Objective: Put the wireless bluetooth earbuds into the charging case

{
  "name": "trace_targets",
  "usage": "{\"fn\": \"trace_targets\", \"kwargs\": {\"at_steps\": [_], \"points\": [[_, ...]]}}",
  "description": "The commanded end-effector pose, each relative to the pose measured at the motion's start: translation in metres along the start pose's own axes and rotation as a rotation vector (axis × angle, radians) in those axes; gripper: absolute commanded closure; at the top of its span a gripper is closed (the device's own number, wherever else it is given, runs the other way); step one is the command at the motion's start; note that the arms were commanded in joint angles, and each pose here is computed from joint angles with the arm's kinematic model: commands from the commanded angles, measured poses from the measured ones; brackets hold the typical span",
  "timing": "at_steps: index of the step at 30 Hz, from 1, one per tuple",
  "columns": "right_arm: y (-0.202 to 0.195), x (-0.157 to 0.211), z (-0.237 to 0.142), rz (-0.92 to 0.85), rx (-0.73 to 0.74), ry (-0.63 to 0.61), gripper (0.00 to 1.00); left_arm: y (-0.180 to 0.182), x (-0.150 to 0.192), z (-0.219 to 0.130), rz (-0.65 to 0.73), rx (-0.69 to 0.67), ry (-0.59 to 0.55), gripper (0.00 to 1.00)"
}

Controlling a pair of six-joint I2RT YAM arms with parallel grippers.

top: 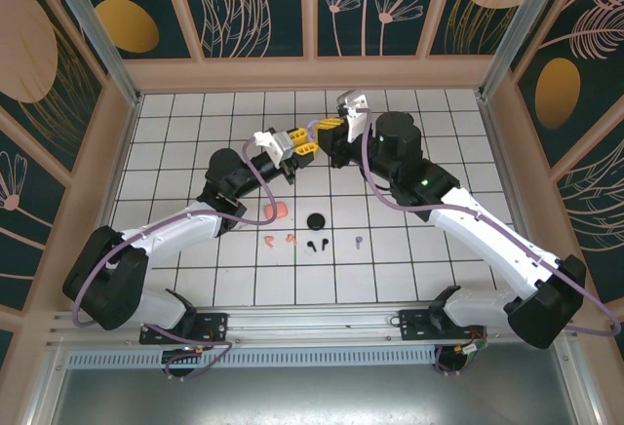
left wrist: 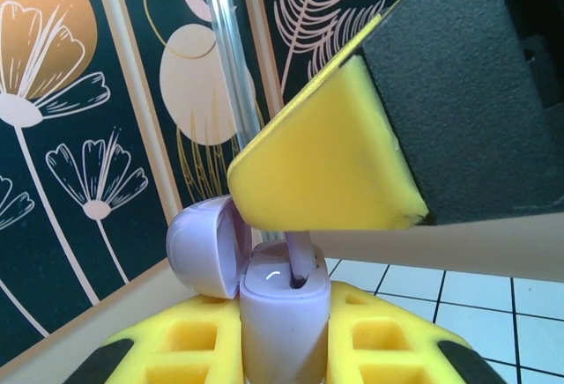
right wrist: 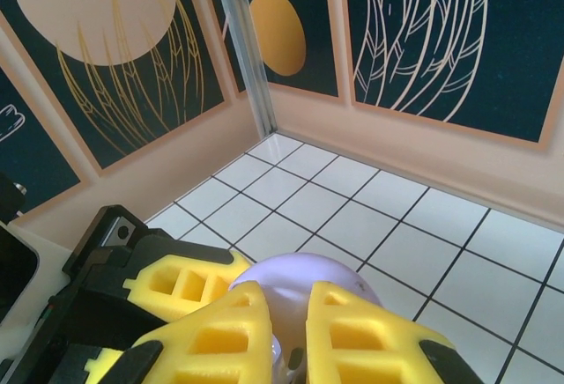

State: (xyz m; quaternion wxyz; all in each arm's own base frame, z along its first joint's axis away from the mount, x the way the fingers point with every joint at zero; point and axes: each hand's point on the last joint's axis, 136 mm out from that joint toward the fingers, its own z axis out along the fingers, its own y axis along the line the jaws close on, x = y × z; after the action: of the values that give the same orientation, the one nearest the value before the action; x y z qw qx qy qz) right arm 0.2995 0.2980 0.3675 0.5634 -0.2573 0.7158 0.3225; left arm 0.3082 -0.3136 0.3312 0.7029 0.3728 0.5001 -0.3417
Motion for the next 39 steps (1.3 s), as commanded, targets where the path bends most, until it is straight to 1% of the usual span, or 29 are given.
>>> {"fn": "trace_targets", "kwargs": {"at_steps": [1, 5, 11, 14, 18, 21, 25, 28, 32, 35, 37, 39], "points": [[0.004, 0.009, 0.004, 0.006, -0.016, 0.040, 0.88, -0.002, -0.032, 0.004, 0.046, 0.015, -0.081, 1.00], [0.002, 0.019, 0.002, 0.001, -0.008, 0.064, 0.89, -0.001, -0.035, 0.003, 0.050, 0.007, -0.087, 1.00], [0.016, 0.033, 0.006, -0.057, -0.036, 0.136, 0.89, 0.000, -0.036, 0.006, 0.053, 0.011, -0.082, 1.00], [0.020, 0.040, 0.012, -0.086, -0.027, 0.173, 0.89, 0.000, -0.035, 0.006, 0.052, 0.012, -0.080, 1.00], [0.016, 0.042, 0.016, -0.090, 0.000, 0.191, 0.88, 0.000, -0.034, 0.006, 0.044, 0.010, -0.077, 1.00], [0.014, 0.036, 0.016, -0.079, 0.023, 0.180, 0.80, 0.000, -0.031, 0.005, 0.037, 0.004, -0.071, 1.00], [0.010, 0.020, 0.015, -0.049, 0.058, 0.161, 0.56, 0.001, -0.025, 0.003, 0.019, -0.011, -0.071, 1.00], [0.010, 0.009, 0.014, -0.013, 0.069, 0.156, 0.41, 0.003, -0.021, 0.000, -0.001, -0.029, -0.083, 1.00], [0.011, -0.014, 0.006, 0.060, 0.079, 0.124, 0.27, 0.004, -0.016, -0.004, -0.029, -0.050, -0.098, 1.00], [0.007, -0.036, -0.009, 0.136, 0.104, 0.078, 0.20, 0.006, -0.012, -0.006, -0.046, -0.065, -0.110, 1.00], [0.001, -0.048, -0.022, 0.190, 0.122, 0.046, 0.19, 0.006, -0.010, -0.007, -0.058, -0.074, -0.117, 1.00], [-0.013, -0.056, -0.041, 0.259, 0.182, 0.010, 0.19, 0.007, -0.009, -0.009, -0.066, -0.080, -0.124, 1.00]]}}
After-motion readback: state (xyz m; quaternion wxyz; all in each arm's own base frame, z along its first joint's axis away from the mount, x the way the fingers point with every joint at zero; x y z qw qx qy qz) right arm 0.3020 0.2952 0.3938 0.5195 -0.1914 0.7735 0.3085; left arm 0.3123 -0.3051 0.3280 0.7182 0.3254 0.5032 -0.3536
